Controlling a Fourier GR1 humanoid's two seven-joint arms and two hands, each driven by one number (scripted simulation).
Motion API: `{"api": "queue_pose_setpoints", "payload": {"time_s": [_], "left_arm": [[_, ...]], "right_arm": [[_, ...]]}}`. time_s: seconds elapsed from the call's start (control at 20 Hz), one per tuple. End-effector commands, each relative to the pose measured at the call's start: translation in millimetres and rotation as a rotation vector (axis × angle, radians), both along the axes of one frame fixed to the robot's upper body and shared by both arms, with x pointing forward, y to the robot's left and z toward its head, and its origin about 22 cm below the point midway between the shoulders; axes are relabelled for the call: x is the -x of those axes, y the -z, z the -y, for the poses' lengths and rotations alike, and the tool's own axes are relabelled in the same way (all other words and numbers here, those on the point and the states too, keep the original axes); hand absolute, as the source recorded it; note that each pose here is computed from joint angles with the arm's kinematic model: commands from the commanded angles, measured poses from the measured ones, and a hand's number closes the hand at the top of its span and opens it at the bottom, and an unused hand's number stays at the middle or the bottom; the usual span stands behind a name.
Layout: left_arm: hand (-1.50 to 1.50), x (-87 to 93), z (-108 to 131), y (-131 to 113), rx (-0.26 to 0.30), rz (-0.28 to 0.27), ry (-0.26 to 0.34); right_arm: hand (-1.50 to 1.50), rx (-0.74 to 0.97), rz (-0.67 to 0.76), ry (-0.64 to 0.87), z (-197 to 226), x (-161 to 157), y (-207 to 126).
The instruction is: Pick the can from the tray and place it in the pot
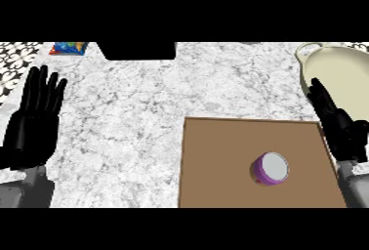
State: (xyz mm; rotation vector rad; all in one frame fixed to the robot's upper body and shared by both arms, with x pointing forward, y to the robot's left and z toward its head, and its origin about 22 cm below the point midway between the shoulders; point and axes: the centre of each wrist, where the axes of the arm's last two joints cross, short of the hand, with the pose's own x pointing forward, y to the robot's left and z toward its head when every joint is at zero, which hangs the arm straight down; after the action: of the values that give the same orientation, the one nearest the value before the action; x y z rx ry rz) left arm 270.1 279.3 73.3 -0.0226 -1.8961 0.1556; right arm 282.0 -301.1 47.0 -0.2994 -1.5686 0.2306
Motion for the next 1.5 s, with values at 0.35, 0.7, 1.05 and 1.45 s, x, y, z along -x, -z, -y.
{"api": "queue_pose_setpoints", "payload": {"time_s": [0.35,0.7,1.05,1.45], "left_arm": [[0.00,37.3,-32.9,49.9,-0.103,-0.238,-0.214],[0.00,49.2,-4.3,68.5,-0.108,-0.255,-0.171],[0.00,45.3,10.7,68.6,-0.144,-0.210,-0.116],[0.00,36.6,30.8,59.9,-0.150,-0.169,-0.069]], "right_arm": [[-1.50,0.397,0.462,0.675,78.3,48.6,-41.2],[-1.50,0.416,0.788,0.725,-2.5,106.2,-23.3],[-1.50,0.488,0.559,0.738,-57.3,185.2,18.7],[-1.50,0.606,0.025,0.721,-83.5,263.3,45.4]]}}
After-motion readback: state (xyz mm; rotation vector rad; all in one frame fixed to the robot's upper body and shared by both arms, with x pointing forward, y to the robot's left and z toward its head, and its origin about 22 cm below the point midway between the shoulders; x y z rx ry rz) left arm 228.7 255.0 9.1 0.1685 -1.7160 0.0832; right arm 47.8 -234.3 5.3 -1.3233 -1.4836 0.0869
